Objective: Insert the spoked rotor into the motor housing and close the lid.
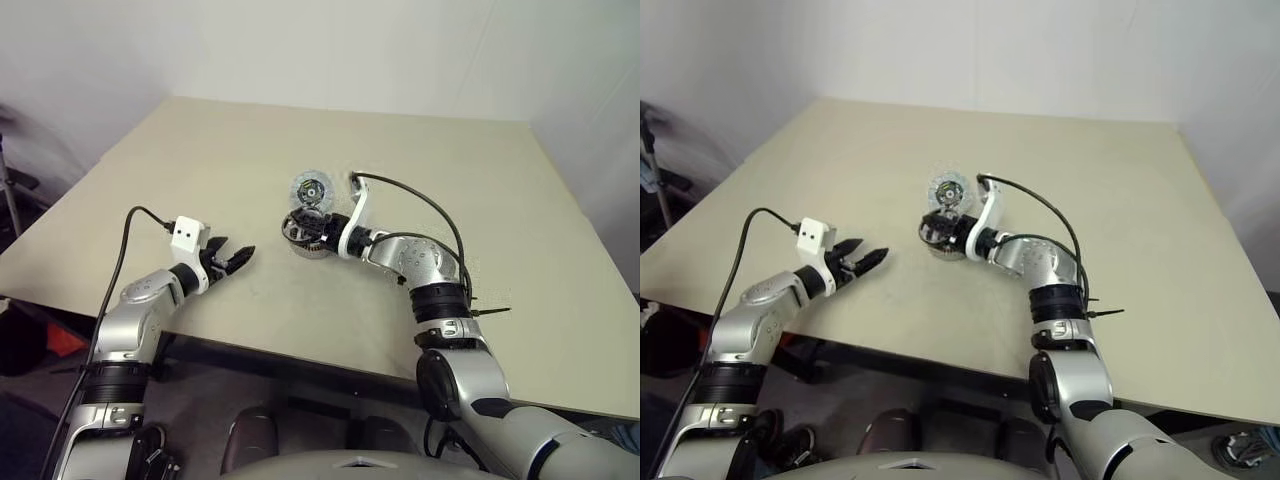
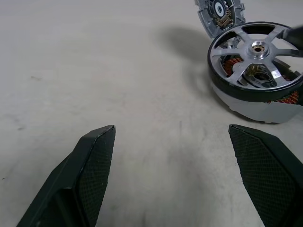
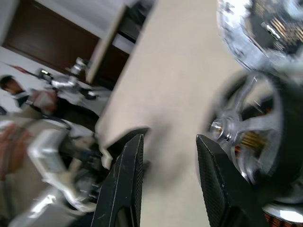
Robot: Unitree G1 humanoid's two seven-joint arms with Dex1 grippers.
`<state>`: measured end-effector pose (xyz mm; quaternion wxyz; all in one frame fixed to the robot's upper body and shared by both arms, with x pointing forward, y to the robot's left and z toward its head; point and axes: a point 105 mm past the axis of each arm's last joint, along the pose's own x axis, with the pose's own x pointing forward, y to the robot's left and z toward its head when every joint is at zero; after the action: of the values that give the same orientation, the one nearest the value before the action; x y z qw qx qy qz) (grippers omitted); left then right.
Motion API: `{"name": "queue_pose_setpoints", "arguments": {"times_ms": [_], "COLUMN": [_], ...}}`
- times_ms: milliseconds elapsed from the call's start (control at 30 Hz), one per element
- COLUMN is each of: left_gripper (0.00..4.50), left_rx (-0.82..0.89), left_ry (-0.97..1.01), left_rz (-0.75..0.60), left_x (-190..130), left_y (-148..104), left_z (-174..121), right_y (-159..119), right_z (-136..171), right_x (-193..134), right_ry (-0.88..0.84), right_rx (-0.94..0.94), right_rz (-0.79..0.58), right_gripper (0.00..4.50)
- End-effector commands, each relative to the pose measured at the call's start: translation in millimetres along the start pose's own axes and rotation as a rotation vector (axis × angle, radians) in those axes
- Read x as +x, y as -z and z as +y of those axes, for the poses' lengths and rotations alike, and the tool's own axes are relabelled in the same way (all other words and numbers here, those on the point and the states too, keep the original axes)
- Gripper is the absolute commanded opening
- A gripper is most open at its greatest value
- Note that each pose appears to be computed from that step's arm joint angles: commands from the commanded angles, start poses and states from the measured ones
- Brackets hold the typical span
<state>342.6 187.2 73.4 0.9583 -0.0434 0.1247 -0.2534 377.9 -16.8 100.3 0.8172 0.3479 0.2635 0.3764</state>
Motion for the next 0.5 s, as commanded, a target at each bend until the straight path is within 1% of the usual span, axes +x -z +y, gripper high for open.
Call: {"name": "queue_pose_setpoints", "arguments": {"times_ms": [33,233,500], "left_gripper": [4.04,4.04,4.04], "left_rx": [0.027,0.028,0.031], "left_ry": [-0.007,-0.007,-0.005], "left_rz": [-0.053,-0.053,-0.054], "left_x": [-3.2,-2.6,-1.0], "left_y": [-16.1,-16.3,-17.4], "left_z": [2.6,2.8,3.5], "right_y": [-12.4,-16.9,-20.5], "right_z": [-8.2,-21.3,-25.0], "right_x": [-4.7,-15.5,-19.8], "right_ry": [0.06,0.104,0.112], "right_rx": [-0.054,-0.061,-0.048], "right_rz": [-0.025,-0.039,-0.055], "right_gripper": [1.95,1.95,1.95]}}
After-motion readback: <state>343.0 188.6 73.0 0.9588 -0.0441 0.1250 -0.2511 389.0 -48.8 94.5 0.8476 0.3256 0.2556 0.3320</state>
